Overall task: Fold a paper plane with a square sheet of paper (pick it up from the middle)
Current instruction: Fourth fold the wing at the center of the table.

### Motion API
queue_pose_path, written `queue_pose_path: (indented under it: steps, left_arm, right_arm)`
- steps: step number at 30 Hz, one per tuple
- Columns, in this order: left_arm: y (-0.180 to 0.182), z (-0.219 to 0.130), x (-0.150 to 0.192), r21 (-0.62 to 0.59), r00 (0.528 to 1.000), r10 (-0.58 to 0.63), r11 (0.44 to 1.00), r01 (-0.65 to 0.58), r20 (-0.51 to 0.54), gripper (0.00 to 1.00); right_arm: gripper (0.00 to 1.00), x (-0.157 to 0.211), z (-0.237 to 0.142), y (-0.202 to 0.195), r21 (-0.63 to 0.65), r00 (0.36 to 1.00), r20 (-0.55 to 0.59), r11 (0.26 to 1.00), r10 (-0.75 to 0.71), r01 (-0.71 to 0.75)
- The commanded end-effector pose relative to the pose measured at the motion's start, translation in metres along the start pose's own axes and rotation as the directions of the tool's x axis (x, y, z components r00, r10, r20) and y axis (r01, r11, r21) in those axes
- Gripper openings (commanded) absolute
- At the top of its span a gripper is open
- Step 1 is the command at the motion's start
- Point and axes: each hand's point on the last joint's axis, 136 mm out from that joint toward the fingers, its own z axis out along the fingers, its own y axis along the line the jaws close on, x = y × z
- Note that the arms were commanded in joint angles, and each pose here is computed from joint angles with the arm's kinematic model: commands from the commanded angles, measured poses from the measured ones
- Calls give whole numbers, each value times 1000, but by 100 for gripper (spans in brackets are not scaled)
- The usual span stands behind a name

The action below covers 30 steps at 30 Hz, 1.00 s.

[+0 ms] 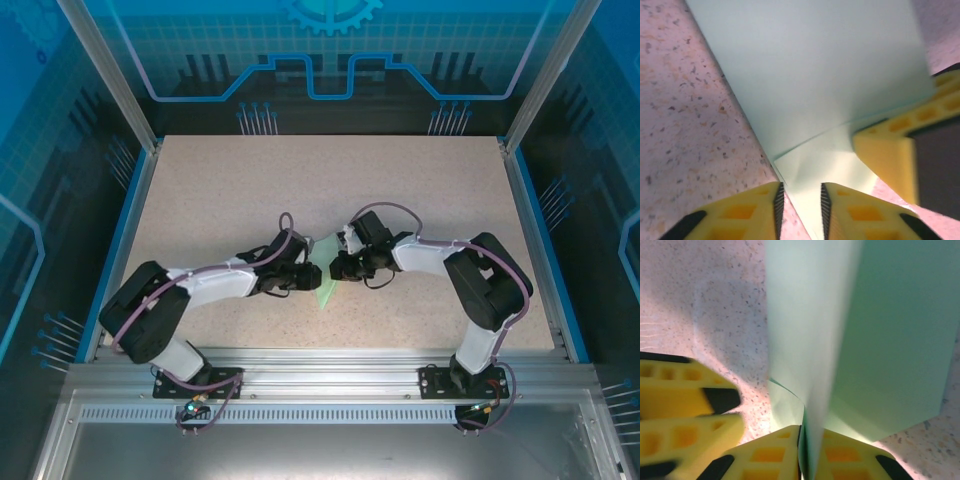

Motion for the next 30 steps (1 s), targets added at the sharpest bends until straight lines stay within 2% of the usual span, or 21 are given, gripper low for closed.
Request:
queue_pose_path:
  steps: [1, 9, 14, 20, 25, 30]
  left_arm:
    - [-1, -15, 4, 7, 999, -11, 1000, 11, 39, 35]
    - [-25, -28, 34, -26, 991, 112, 994, -111, 74, 42]
    - [-32, -24, 46, -57, 983, 163, 986, -159, 83, 45]
    - [-36, -11, 51, -87, 978, 188, 980, -180, 87, 49]
    - [-34, 5, 54, -169, 979, 192, 969, -177, 75, 50]
    - [-32, 11, 53, -236, 977, 183, 959, -154, 106, 51]
  right_arm:
    - [10, 5, 0, 4, 63, 1000, -8, 998, 8, -7]
    - [10, 5, -10, 17, 25, 988, 82, 990, 134, -137]
    - [10, 17, -8, 12, 38, 978, 76, 980, 193, -196]
    - [11, 13, -7, 16, 33, 981, 67, 982, 182, -184]
    - [11, 7, -7, 22, 25, 984, 61, 985, 167, -168]
    - [13, 5, -9, 22, 17, 986, 53, 987, 158, -159]
